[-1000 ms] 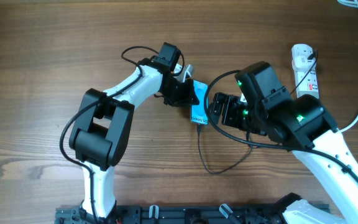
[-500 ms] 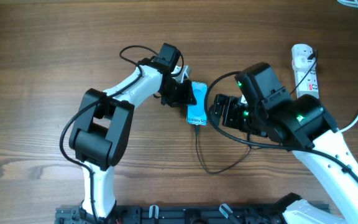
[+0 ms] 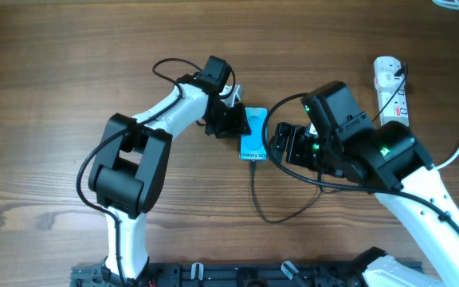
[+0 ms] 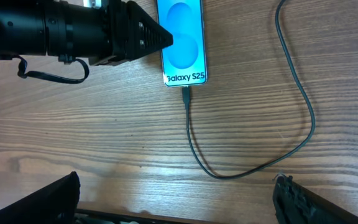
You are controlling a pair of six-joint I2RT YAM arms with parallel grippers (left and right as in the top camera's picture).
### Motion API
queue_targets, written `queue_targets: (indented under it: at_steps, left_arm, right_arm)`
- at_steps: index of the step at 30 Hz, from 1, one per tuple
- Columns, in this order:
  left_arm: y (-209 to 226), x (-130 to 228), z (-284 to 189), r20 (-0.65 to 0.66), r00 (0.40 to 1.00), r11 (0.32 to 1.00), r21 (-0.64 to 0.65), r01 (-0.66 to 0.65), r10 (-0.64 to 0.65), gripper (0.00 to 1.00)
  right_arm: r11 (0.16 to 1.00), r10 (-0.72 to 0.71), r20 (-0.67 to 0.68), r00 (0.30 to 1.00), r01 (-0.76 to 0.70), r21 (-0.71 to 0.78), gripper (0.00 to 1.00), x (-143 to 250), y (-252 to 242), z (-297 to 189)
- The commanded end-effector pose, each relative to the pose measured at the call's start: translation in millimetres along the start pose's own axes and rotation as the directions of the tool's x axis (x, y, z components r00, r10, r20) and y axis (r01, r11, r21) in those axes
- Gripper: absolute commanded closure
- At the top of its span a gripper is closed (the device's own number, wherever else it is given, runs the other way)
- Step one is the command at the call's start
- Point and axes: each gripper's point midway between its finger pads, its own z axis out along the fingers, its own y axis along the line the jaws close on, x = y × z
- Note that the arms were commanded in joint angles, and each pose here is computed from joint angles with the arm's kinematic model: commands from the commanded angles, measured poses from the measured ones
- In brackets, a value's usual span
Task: Plug charger to phone and switch on socket
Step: 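Lower the plugged phone flat onto the table with the left gripper, then release the phone and move the right gripper to the power strip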
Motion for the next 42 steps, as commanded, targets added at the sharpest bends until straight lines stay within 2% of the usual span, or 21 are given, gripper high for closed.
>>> queue_targets:
  at_steps: [1,3,5,6,9,10,16,20,23,27,33,36,42]
  left_arm:
    - [9,1,3,0.002,1.000,0.999,-0.044,0.004,-0.004,0.63]
    - [11,0,2,0.004,1.000,0.999,-0.052,0.008,-0.008,0.59]
    - [13,-2,-4,0.012,1.000,0.999,-0.050,0.020,-0.019,0.45]
    - [14,-4,-10,0.017,1.000,0.998,-0.050,0.027,-0.026,0.33]
    - [14,-12,-34,0.048,0.998,0.998,-0.045,0.049,-0.047,0.21]
    - [13,-17,-45,0.066,0.996,0.997,-0.046,0.056,-0.053,0.00]
    - [22,-41,-140,0.280,0.959,0.974,-0.204,0.095,-0.035,0.00]
    - [20,-46,-205,0.456,0.889,0.947,-0.299,0.117,0.034,0.00]
    - [11,-42,-233,0.520,0.852,0.943,-0.311,0.119,0.064,0.00]
    - [6,-40,-242,0.538,0.840,0.946,-0.304,0.113,0.073,0.00]
    - [7,-40,-241,0.537,0.841,0.946,-0.304,0.113,0.072,0.00]
    - [7,-40,-241,0.537,0.841,0.946,-0.304,0.113,0.072,0.00]
    - [7,-40,-241,0.537,0.841,0.946,-0.304,0.113,0.072,0.00]
  right_arm:
    - [1.000,0.004,0.009,1.000,-0.003,-0.004,0.00,-3,2,-5]
    - [1.000,0.004,0.020,1.000,-0.005,0.027,0.00,-4,-4,-5]
    - [0.998,-0.013,0.028,1.000,0.012,0.061,0.01,-5,-11,-5]
    - [0.997,-0.053,0.026,0.998,0.052,0.064,0.00,-5,-11,-5]
    - [0.994,-0.059,0.040,0.997,0.055,0.092,0.00,-10,-19,-6]
    - [0.994,-0.047,0.047,0.998,0.042,0.102,0.00,-12,-23,-6]
    - [0.982,0.051,0.071,0.996,-0.063,0.179,0.00,-44,-70,-16]
    - [0.956,0.134,0.064,0.989,-0.146,0.254,0.00,-79,-113,-34]
    - [0.934,0.185,0.061,0.981,-0.195,0.300,0.00,-114,-147,-43]
    - [0.874,0.289,0.146,0.946,-0.323,0.364,0.00,-152,-203,-44]
    - [0.776,0.455,0.265,0.850,-0.525,0.351,0.00,-175,-275,-46]
    - [0.732,0.505,0.330,0.797,-0.599,0.325,0.00,-185,-298,-49]
    - [0.702,0.538,0.350,0.767,-0.637,0.319,0.00,-197,-321,-32]
